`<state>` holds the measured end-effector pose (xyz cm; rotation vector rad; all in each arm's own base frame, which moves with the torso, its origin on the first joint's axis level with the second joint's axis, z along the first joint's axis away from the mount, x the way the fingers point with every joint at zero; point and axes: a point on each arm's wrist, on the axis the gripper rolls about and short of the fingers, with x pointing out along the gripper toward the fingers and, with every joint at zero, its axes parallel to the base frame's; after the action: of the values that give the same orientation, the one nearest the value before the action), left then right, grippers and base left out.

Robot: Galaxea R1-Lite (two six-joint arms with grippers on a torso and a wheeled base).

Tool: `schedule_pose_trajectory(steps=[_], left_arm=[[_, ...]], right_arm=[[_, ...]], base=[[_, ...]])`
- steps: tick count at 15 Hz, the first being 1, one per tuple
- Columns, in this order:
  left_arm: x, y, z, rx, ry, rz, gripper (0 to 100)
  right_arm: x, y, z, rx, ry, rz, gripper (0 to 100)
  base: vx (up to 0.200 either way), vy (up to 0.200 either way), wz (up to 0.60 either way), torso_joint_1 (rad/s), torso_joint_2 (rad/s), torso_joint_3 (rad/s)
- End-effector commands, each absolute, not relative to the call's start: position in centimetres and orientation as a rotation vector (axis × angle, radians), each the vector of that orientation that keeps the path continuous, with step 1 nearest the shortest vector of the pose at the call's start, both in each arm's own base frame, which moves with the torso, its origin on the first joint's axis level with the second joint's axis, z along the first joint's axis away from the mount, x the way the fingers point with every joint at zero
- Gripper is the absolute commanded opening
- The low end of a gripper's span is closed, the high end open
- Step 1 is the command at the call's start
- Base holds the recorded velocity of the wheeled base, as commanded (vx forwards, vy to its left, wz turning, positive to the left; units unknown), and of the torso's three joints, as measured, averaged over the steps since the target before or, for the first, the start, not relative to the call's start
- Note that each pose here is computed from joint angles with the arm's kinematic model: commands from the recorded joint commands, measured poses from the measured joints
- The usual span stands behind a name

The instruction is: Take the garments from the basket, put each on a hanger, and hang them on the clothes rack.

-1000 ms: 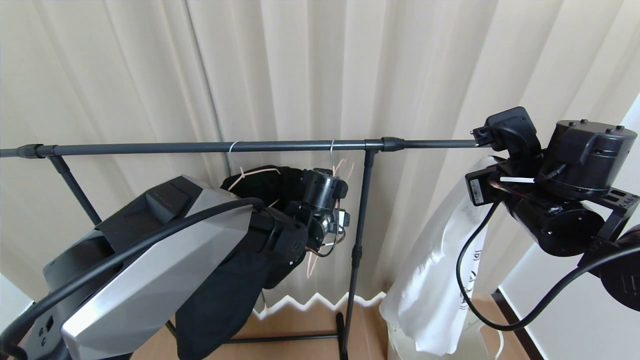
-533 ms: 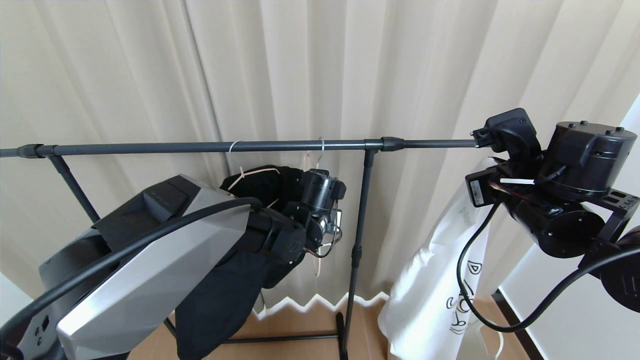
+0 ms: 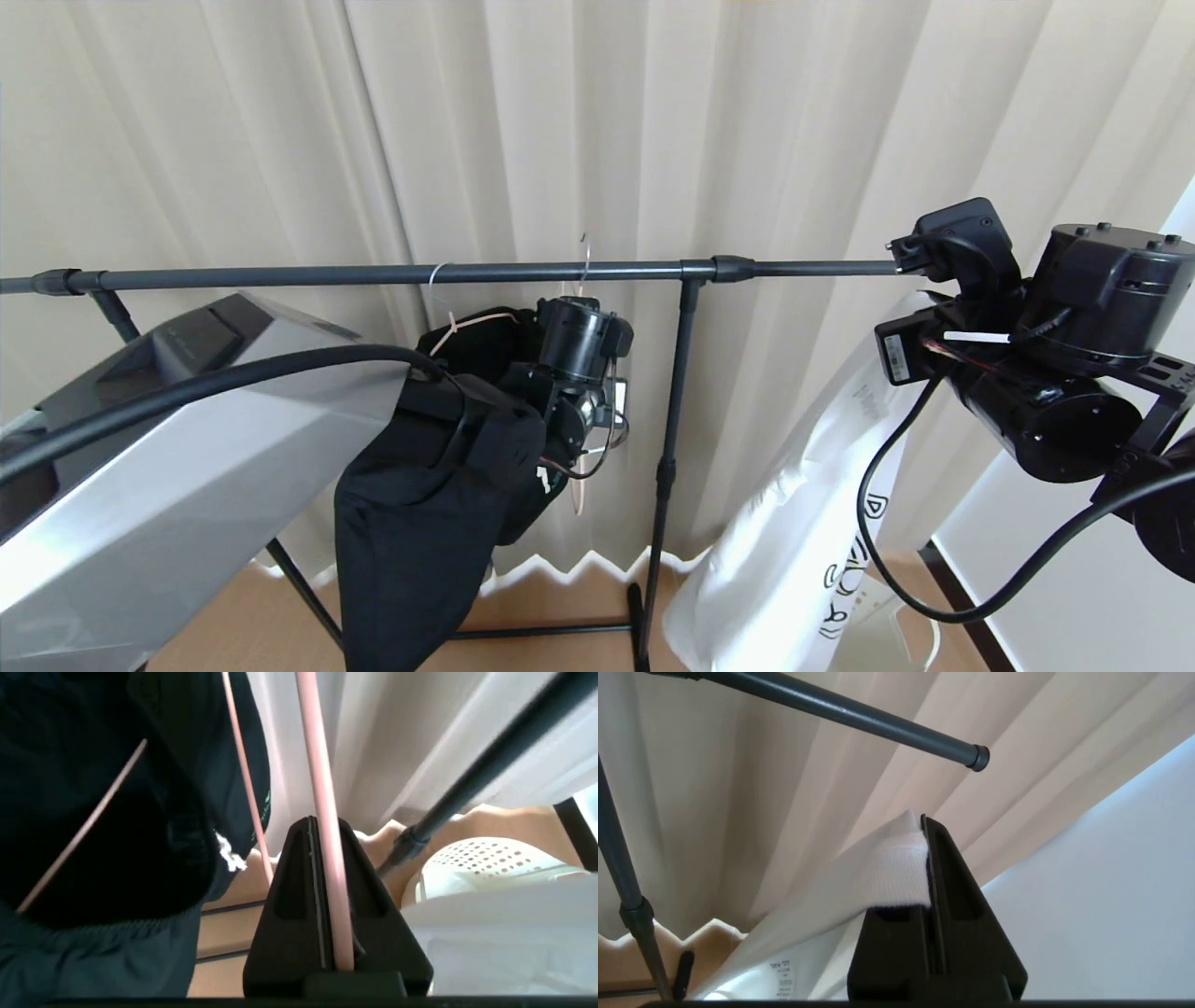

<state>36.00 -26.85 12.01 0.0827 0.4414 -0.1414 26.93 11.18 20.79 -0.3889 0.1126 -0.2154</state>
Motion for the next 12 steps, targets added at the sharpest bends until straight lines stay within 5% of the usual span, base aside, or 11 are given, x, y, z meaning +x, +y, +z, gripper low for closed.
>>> schedule_pose_trajectory(steps=[1, 12], left_arm=[[33.7, -26.4, 14.7, 0.070, 0.409, -0.171, 0], [23.8, -21.6, 17.2, 0.172, 0.456, -0.482, 0]], right_arm=[[26.7, 11.1, 21.0, -0.387, 0.108, -0.214, 0], [26.4, 11.4, 20.8, -0.390, 0.109, -0.202, 0]], base=[[0.000, 0.000, 0.00, 0.000, 0.00, 0.000], [0.000, 0.000, 0.00, 0.000, 0.00, 0.000]])
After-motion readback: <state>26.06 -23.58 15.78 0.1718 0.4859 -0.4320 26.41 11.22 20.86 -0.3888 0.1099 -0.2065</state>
